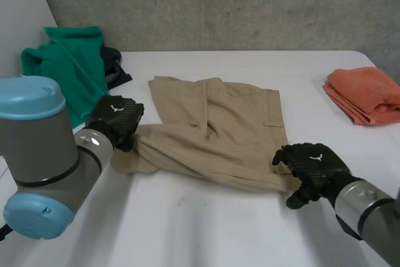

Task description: Fold the laundry.

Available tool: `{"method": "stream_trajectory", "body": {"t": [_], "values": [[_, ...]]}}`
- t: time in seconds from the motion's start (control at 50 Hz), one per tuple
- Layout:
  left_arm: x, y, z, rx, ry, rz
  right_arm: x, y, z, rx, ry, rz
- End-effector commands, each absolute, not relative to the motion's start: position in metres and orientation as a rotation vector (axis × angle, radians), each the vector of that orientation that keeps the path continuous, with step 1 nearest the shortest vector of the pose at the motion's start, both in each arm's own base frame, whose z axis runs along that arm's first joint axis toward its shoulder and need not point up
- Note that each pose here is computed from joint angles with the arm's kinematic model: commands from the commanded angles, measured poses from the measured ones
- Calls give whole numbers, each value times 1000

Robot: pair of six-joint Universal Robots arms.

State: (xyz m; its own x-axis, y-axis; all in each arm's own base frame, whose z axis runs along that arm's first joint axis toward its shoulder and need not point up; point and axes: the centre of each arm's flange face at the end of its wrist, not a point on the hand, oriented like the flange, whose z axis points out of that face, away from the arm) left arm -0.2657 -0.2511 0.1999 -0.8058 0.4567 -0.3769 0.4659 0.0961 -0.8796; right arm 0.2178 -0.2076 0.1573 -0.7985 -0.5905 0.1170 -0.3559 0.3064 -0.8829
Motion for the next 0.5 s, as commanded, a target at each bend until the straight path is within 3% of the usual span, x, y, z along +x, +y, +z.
{"method": "stream_trajectory", "body": {"t": [0.02,0.16,0.2,0.22,0.32,0.38,0.5], "values": [[-268,-253,202,956,2353,-1864,230,-225,128,-899,2343,-1466],[-265,-242,197,993,2380,-1801,233,-238,134,-896,2346,-1558],[-262,-234,196,1016,2400,-1758,233,-242,155,-902,2298,-1656],[-261,-230,198,1025,2405,-1746,232,-245,187,-912,2220,-1791],[-245,-188,237,1076,2410,-1713,227,-225,258,-1087,2095,-1975],[-236,-158,264,1126,2387,-1727,224,-212,288,-1235,2085,-1986],[-226,-118,290,1286,2283,-1735,219,-201,306,-1441,2150,-1879]]}}
